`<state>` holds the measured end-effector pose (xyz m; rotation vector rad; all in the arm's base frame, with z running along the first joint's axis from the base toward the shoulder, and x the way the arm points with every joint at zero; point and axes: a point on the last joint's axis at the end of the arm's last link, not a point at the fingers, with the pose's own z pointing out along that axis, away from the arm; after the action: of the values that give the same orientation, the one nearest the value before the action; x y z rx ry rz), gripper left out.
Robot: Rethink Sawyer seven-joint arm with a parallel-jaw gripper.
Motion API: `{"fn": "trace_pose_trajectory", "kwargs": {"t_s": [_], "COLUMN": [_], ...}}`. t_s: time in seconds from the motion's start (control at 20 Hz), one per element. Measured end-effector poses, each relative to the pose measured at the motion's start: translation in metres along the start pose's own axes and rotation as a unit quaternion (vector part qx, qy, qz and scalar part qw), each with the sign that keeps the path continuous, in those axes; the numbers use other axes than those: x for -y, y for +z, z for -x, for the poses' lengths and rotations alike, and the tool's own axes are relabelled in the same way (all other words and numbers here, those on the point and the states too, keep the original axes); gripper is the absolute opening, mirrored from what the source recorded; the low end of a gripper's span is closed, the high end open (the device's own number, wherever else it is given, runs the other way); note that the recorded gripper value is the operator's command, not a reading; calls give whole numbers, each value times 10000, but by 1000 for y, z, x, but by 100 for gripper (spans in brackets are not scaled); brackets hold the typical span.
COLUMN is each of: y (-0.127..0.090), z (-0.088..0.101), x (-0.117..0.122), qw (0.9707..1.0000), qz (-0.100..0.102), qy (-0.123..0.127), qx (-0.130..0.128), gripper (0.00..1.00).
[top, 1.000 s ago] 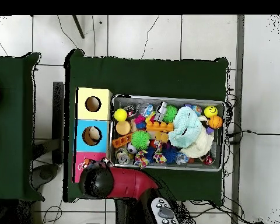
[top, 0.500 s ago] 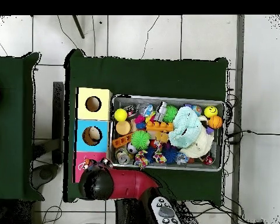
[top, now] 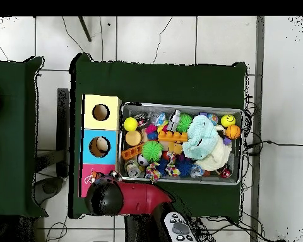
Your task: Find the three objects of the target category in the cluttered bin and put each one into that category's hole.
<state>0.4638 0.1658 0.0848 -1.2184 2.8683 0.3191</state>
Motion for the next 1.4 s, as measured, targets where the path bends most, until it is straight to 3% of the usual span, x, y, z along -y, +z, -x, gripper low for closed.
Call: {"fn": "trace_pose_trajectory", "kwargs": {"t_s": [0.3, 0.85, 1.4], "y": [-1, -2, -2], "z": [-2, -7, 18], "x": [1, 11, 10], "qw": [10000, 9980, 9969], "qz": [72, 439, 60], "qy": [35, 292, 240], "qx": [50, 353, 747], "gripper": [0, 0, 0]}}
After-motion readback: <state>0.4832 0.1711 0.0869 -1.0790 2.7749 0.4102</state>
